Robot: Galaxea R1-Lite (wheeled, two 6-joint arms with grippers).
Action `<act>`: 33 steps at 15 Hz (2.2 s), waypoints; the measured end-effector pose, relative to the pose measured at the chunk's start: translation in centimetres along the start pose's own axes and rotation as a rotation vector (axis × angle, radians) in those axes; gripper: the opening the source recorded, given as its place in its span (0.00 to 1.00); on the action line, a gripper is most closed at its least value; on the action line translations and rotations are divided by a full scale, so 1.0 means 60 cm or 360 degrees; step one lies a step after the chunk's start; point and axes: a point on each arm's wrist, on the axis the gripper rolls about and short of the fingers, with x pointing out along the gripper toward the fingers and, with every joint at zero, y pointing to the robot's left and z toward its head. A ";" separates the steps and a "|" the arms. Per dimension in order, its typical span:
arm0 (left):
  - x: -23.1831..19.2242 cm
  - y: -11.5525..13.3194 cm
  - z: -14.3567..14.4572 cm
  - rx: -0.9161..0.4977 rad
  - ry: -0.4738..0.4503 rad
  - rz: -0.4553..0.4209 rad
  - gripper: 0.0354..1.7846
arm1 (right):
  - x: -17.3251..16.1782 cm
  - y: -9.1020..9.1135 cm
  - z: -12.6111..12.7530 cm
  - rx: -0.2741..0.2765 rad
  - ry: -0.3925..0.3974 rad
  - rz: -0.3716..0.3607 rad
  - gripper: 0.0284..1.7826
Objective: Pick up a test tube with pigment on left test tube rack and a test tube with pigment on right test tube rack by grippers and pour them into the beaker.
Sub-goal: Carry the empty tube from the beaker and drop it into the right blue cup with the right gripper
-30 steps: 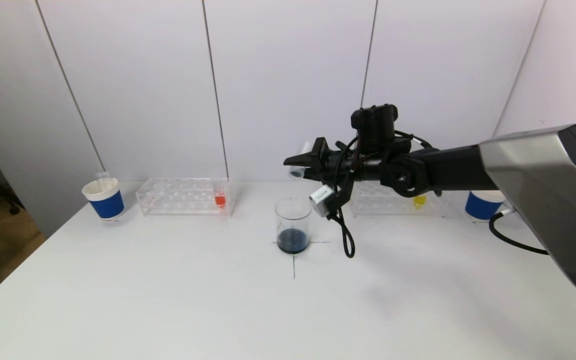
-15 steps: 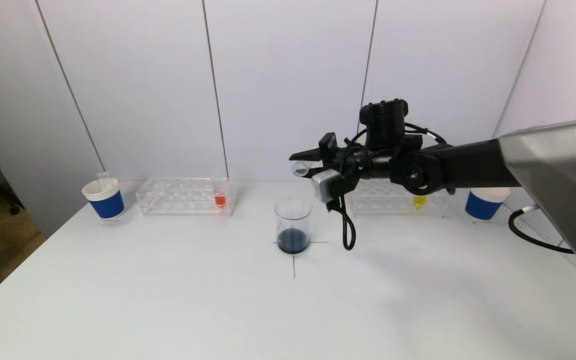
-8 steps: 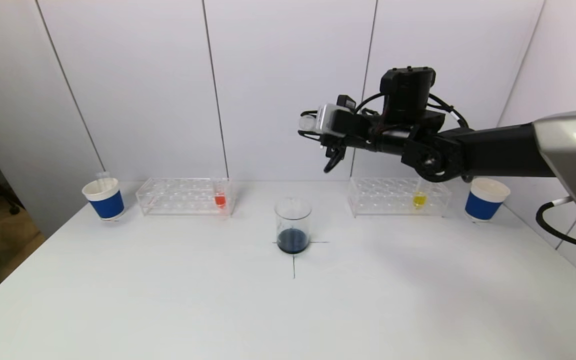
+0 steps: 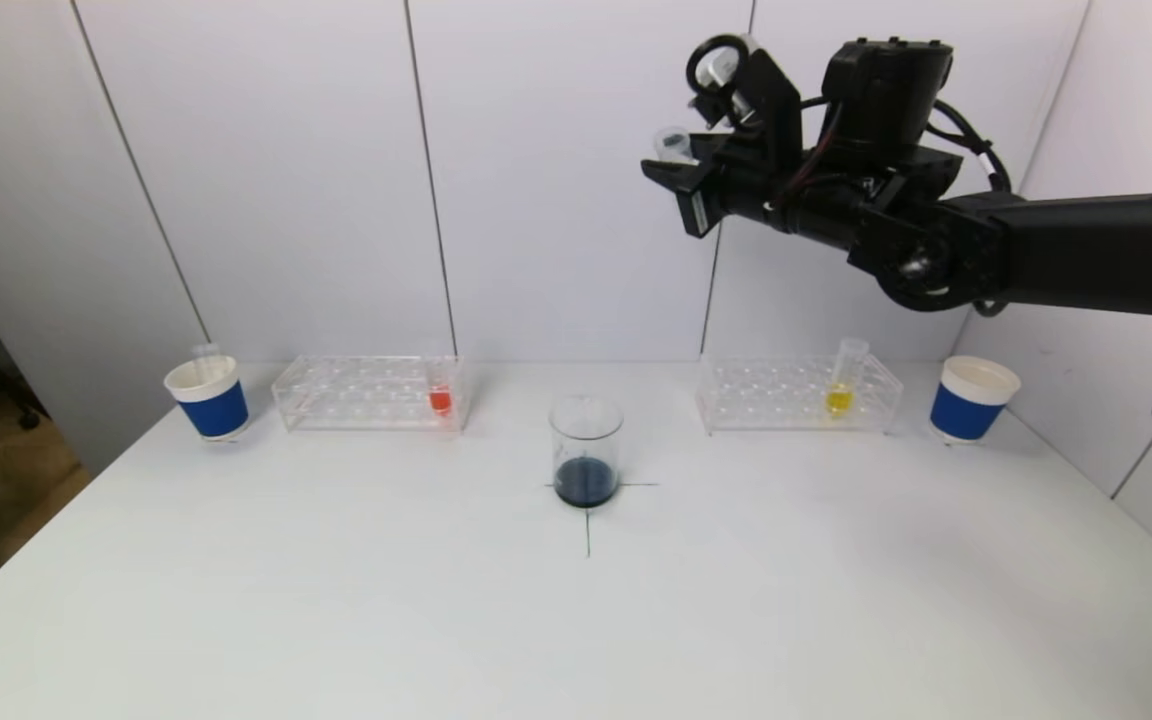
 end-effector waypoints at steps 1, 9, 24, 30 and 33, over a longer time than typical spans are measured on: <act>0.000 0.000 0.000 0.0000 0.0000 0.0000 0.99 | -0.007 -0.012 0.008 0.0073 0.0016 -0.0067 0.27; 0.000 0.000 0.000 0.0000 0.0000 0.0000 0.99 | -0.094 -0.157 0.026 0.0489 0.0219 -0.0871 0.27; 0.000 0.000 0.000 -0.0001 0.0000 0.0000 0.99 | -0.279 -0.359 -0.154 0.0808 0.0615 -0.1604 0.27; 0.000 0.000 0.000 0.0000 0.0000 -0.0001 0.99 | -0.279 -0.348 -0.215 0.0906 0.0685 -0.1615 0.27; 0.000 0.000 0.000 0.0000 0.0000 0.0000 0.99 | -0.277 -0.339 -0.242 0.0903 0.0682 -0.1611 0.27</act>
